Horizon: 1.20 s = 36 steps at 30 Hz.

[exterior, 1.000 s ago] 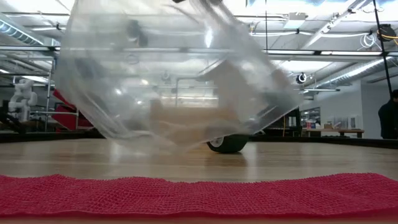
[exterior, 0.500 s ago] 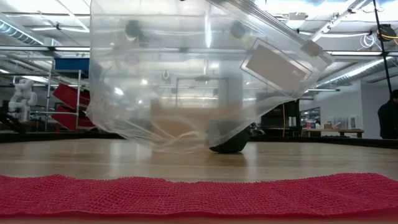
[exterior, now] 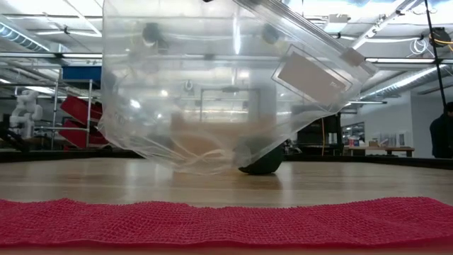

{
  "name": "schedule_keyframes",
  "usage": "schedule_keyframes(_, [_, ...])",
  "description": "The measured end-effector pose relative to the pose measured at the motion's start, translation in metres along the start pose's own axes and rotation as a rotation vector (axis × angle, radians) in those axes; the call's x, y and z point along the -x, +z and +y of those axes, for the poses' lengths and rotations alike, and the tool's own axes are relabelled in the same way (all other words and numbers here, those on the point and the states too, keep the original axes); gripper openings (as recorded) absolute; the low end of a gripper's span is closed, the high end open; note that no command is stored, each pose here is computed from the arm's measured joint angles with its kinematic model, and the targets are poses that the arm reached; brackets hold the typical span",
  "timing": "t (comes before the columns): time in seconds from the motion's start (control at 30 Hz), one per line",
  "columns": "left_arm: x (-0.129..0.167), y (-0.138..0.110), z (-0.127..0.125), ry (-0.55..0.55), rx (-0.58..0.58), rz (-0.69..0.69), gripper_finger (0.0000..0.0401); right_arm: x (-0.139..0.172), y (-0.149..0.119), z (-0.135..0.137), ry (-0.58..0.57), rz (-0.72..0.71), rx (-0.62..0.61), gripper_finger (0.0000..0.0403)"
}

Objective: Roll bandage
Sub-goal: Open the transparent zip bag

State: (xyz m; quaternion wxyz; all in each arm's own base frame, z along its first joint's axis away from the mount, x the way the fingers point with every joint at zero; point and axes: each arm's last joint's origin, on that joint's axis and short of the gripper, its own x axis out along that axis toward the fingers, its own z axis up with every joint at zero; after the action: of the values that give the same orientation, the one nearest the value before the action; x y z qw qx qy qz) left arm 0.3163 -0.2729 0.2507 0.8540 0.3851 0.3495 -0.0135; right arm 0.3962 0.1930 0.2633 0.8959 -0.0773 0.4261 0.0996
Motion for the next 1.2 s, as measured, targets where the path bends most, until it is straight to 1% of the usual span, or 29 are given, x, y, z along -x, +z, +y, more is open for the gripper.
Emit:
schedule_keyframes(0.13, [-0.012, -0.003, -0.008, 0.004, -0.025, 0.032, 0.0139, 0.000, 0.000, 0.000, -0.001, 0.001, 0.000, 0.0000])
schedule_keyframes(0.3, [-0.018, -0.005, -0.013, 0.074, -0.071, 0.058, 0.0139, 0.000, -0.001, -0.001, -0.007, 0.007, 0.001, 0.0000])
schedule_keyframes(0.5, [-0.013, -0.001, -0.013, 0.113, -0.042, 0.043, 0.0139, 0.000, -0.002, 0.000, -0.003, 0.022, 0.004, 0.0000])
schedule_keyframes(0.87, [-0.014, -0.002, -0.012, 0.117, 0.007, 0.049, 0.0139, 0.000, -0.002, 0.000, -0.003, 0.016, -0.005, 0.0000])
schedule_keyframes(1.07, [-0.014, -0.009, -0.011, 0.116, 0.021, 0.096, 0.0139, 0.000, -0.001, -0.001, -0.010, 0.014, -0.006, 0.0000])
schedule_keyframes(1.2, [-0.014, -0.009, -0.011, 0.113, 0.029, 0.097, 0.0128, 0.000, -0.001, 0.000, -0.009, 0.014, -0.005, 0.0000])
